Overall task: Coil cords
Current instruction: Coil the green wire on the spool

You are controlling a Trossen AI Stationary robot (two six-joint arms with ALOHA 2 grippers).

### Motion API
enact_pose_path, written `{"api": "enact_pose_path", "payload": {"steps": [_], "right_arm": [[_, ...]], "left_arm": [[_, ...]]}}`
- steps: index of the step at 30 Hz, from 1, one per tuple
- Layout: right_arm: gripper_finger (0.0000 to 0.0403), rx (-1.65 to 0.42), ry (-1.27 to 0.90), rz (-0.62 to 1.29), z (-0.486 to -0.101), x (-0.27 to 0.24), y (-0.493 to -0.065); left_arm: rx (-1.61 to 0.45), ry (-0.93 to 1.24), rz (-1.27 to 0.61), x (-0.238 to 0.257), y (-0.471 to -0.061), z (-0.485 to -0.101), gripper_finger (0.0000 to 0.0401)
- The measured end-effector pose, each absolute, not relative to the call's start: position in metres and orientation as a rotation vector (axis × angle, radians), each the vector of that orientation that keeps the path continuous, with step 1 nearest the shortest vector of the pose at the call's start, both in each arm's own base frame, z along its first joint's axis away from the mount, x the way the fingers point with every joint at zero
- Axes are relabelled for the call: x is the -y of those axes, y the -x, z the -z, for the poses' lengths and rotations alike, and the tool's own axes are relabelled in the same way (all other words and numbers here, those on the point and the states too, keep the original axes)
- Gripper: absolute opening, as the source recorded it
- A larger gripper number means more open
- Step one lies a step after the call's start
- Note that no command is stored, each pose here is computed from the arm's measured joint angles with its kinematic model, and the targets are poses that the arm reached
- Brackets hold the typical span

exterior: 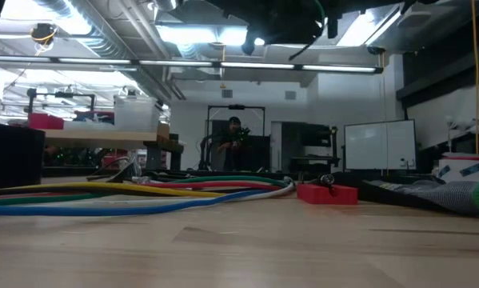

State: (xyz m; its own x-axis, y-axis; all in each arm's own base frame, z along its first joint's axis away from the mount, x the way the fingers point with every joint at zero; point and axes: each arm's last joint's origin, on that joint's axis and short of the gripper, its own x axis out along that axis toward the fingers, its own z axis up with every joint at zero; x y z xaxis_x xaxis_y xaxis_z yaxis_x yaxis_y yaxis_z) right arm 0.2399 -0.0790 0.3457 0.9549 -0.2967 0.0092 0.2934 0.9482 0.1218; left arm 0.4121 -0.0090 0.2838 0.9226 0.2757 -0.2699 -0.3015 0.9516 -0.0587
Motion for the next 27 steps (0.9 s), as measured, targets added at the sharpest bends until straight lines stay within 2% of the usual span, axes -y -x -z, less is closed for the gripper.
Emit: {"api": "enact_pose_path", "payload": {"steps": [17,27], "right_arm": [[0.0001,0.075,-0.115,0.271,-0.35,0.078,-0.24],[0.0001,0.089,-0.138,0.242,-0.351,0.078,-0.24]], "left_arm": [[-0.197,0.06,-0.318,-0.001,-0.414,-0.291,0.0088],[-0.232,0.058,-0.335,-0.007,-0.421,-0.276,0.0088]]}}
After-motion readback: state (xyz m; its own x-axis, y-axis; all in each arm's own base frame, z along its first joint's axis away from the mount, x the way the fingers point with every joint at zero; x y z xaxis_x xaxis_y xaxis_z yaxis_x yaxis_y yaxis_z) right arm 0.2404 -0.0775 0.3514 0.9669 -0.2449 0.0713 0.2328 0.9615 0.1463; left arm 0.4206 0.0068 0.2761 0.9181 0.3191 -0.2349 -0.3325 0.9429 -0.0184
